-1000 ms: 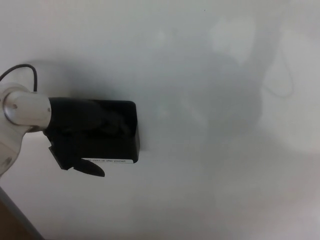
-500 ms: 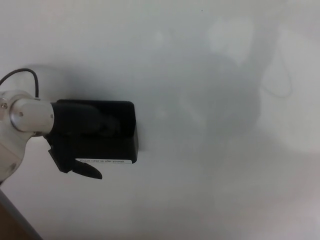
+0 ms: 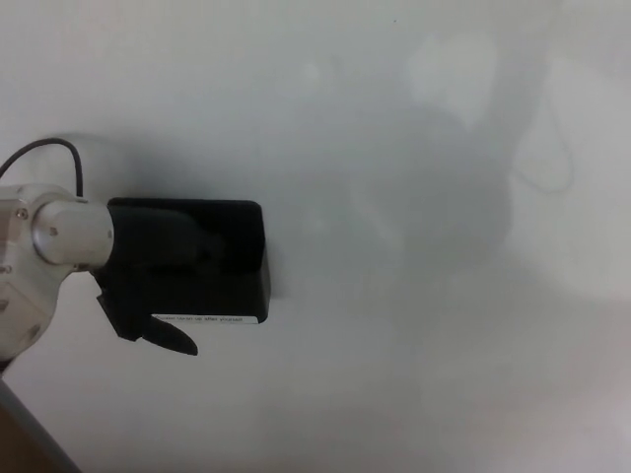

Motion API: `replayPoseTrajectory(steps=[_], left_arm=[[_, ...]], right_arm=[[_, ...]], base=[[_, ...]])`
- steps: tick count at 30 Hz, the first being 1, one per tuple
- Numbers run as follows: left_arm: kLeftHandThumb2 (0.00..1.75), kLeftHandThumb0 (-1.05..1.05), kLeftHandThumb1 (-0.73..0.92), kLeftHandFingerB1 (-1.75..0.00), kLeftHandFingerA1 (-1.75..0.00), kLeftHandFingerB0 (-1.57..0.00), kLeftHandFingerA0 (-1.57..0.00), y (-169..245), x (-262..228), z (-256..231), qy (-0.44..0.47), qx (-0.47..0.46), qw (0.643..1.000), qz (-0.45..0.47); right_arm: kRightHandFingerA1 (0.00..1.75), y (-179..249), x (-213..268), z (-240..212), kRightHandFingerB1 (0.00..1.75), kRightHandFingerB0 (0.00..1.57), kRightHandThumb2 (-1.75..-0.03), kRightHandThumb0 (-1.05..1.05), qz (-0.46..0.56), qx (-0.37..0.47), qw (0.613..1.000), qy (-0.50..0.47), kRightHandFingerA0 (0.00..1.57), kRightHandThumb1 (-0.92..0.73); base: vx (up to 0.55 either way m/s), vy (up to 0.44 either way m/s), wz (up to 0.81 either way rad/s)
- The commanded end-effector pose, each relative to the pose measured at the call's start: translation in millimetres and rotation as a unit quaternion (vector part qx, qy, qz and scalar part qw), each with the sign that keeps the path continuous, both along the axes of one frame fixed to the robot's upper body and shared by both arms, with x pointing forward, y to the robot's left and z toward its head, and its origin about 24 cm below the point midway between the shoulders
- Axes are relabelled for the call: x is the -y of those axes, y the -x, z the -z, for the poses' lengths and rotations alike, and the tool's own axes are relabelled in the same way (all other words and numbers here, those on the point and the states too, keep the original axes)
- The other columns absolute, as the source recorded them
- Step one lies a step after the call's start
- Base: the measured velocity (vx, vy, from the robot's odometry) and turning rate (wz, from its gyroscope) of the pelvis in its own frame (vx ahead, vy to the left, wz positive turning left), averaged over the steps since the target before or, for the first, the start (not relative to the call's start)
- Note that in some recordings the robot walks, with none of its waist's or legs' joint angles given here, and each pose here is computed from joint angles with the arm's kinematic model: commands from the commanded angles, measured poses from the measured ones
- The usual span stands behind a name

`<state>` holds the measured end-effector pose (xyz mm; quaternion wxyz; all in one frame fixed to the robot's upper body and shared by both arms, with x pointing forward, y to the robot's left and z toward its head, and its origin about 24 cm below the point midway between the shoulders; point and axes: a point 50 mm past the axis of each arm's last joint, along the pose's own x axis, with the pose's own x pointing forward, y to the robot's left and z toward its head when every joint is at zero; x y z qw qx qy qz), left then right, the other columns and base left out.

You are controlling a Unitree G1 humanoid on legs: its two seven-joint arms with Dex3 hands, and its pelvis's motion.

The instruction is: A magnetic marker holder is on the left hand side of the white board, the robot put the index and middle finger into the opening of the container and pull off the magnetic holder and hand it to a human on the left hand side.

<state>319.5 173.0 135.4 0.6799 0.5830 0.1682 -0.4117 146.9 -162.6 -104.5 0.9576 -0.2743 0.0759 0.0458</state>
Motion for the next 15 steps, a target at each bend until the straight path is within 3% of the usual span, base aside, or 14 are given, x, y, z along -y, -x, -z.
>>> replayPoseTrajectory(steps=[1,2,3,4,5,9,10,11,12,13,15], left_arm=[[0.62,-0.2,0.75,-0.44,-0.69,-0.74,-1.09,2.6,1.7,23.9,-0.074,0.01,0.996,0.039],[0.62,-0.2,0.75,-0.44,-0.69,-0.74,-1.09,2.3,2.0,24.4,-0.076,0.012,0.996,0.042],[0.69,-0.19,0.67,-0.78,-1.06,-0.97,-0.98,4.0,4.3,27.1,-0.081,0.043,0.994,0.057],[0.69,-0.19,0.67,-0.78,-1.06,-0.97,-0.98,5.5,6.2,29.1,-0.083,0.067,0.992,0.069],[0.58,-0.24,0.77,-1.52,-1.75,-0.51,-0.57,8.6,7.8,33.3,-0.083,0.106,0.987,0.085],[0.58,-0.24,0.77,-1.52,-1.75,-0.51,-0.57,12.9,8.9,38.9,-0.078,0.154,0.98,0.103],[0.88,-0.4,0.6,-1.13,-1.3,-0.63,-0.88,13.5,7.8,43.9,-0.076,0.172,0.976,0.105],[0.88,-0.4,0.6,-1.13,-1.3,-0.63,-0.88,14.1,7.0,47.8,-0.074,0.185,0.974,0.107],[0.52,-0.19,0.75,-1.32,-1.75,-0.56,-0.62,15.2,6.2,53.8,-0.072,0.207,0.97,0.108],[0.57,-0.26,0.77,-1.4,-1.73,-0.49,-0.58,15.4,6.1,54.7,-0.071,0.212,0.969,0.108],[0.57,-0.26,0.77,-1.4,-1.73,-0.49,-0.58,15.6,6.0,55.6,-0.069,0.217,0.968,0.108]], right_arm=[[0.75,-1.9,4.3,-2.8,0.66,0.69,-0.88,-0.41,0.006,0.013,1.0,-0.002,0.85,-0.51],[0.75,-1.9,4.3,-2.9,0.66,0.69,-0.88,-0.41,0.006,0.013,1.0,-0.002,0.85,-0.51],[0.75,-2.3,4.4,-2.8,0.66,0.68,-0.88,-0.43,0.006,0.012,1.0,-0.003,0.86,-0.51],[0.75,-2.6,4.5,-2.7,0.66,0.68,-0.88,-0.43,0.005,0.01,1.0,-0.003,0.86,-0.51],[0.74,-3.3,4.4,-3.0,0.66,0.67,-0.89,-0.44,0.004,0.011,1.0,-0.003,0.85,-0.51],[0.74,-4.3,4.2,-3.5,0.66,0.67,-0.89,-0.44,0.003,0.013,1.0,-0.002,0.85,-0.51],[0.74,-4.4,4.7,-3.6,0.65,0.66,-0.9,-0.47,0.001,0.013,1.0,-0.001,0.85,-0.53],[0.74,-4.4,5.0,-3.6,0.65,0.66,-0.9,-0.47,0.0,0.013,1.0,0.0,0.85,-0.53],[0.73,-4.4,5.4,-3.6,0.65,0.66,-0.89,-0.47,0.0,0.013,1.0,0.001,0.86,-0.53],[0.73,-4.2,5.3,-3.5,0.65,0.66,-0.9,-0.47,0.0,0.013,1.0,0.002,0.86,-0.54],[0.73,-4.1,5.2,-3.4,0.65,0.66,-0.9,-0.47,0.0,0.013,1.0,0.002,0.86,-0.54]], base=[[0.0,0.0,0.0],[0.0,0.0,0.0],[0.0,0.0,0.0],[0.0,0.0,0.0],[0.0,0.0,0.0],[0.0,0.0,0.0],[0.0,0.0,0.08],[0.0,0.0,0.09],[0.0,0.0,0.07],[0.0,0.0,0.0],[0.0,0.0,0.0]])
